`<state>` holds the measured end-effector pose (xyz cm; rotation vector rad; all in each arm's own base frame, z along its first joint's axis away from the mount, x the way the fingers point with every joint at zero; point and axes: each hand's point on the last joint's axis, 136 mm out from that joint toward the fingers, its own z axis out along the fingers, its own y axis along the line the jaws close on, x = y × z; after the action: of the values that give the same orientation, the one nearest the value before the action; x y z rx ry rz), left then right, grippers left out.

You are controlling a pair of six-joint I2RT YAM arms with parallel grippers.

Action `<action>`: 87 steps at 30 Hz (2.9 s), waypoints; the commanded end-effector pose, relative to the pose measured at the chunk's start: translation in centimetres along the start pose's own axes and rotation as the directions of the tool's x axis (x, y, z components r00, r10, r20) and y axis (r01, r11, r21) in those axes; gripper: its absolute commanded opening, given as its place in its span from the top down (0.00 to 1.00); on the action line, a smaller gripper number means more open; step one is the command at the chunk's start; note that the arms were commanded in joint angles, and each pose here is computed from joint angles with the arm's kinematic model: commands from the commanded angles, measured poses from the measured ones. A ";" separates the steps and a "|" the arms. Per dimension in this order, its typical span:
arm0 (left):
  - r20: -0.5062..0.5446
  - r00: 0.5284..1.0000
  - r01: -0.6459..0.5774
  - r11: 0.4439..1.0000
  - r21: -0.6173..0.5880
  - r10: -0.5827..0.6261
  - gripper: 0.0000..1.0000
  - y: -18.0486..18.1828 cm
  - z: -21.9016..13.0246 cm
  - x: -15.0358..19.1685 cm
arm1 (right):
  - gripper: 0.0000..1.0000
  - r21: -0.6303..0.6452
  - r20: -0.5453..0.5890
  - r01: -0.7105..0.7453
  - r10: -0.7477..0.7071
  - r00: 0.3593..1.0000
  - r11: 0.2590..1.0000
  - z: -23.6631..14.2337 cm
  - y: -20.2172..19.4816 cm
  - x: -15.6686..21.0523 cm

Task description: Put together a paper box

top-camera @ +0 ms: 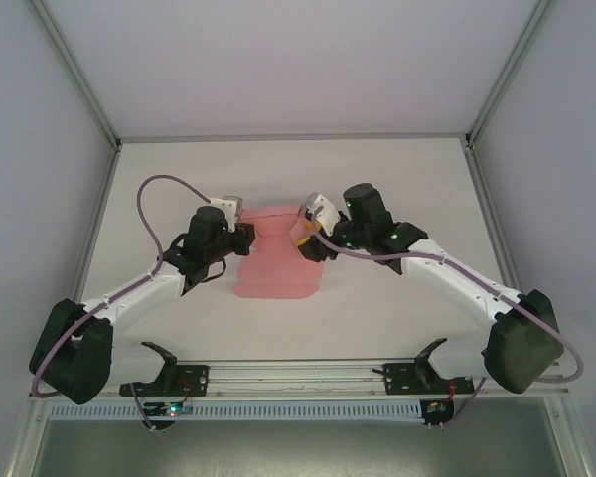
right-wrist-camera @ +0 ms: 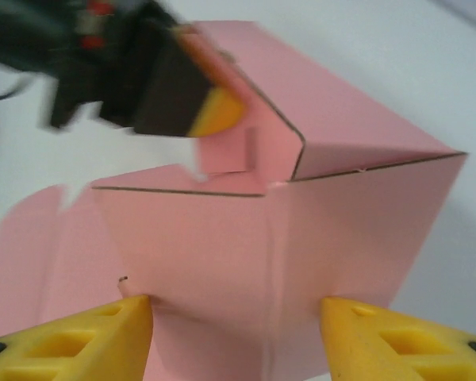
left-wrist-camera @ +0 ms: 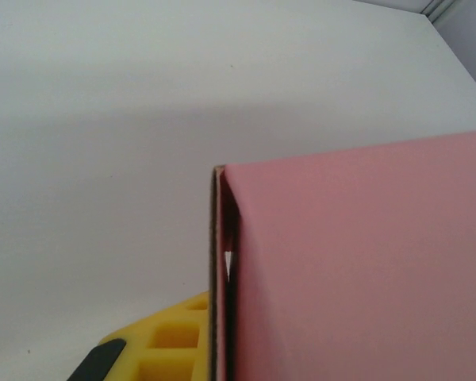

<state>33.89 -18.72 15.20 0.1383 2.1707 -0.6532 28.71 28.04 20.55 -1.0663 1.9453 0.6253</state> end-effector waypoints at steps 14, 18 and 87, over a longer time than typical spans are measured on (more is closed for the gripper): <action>0.061 0.998 0.011 0.995 0.096 -0.017 1.00 -3.1 -1.0 -2.6 | 0.86 0.517 0.081 -0.066 0.028 0.996 0.853 0.8 -7.5 -1.2; 0.033 0.998 0.058 0.995 -0.076 -0.055 1.00 -1.8 -0.3 -2.1 | 1.00 0.751 0.079 -0.102 0.065 0.995 0.652 -1.1 -11.1 -0.9; -0.570 -0.047 -0.702 0.379 0.603 0.820 1.00 -1.8 1.2 4.5 | 0.02 0.421 0.315 -0.610 0.523 0.792 0.671 -14.7 -10.9 5.6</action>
<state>34.18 -23.52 14.17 1.7558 2.2308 -0.0202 30.77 9.74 24.79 -0.0816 2.0677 0.4602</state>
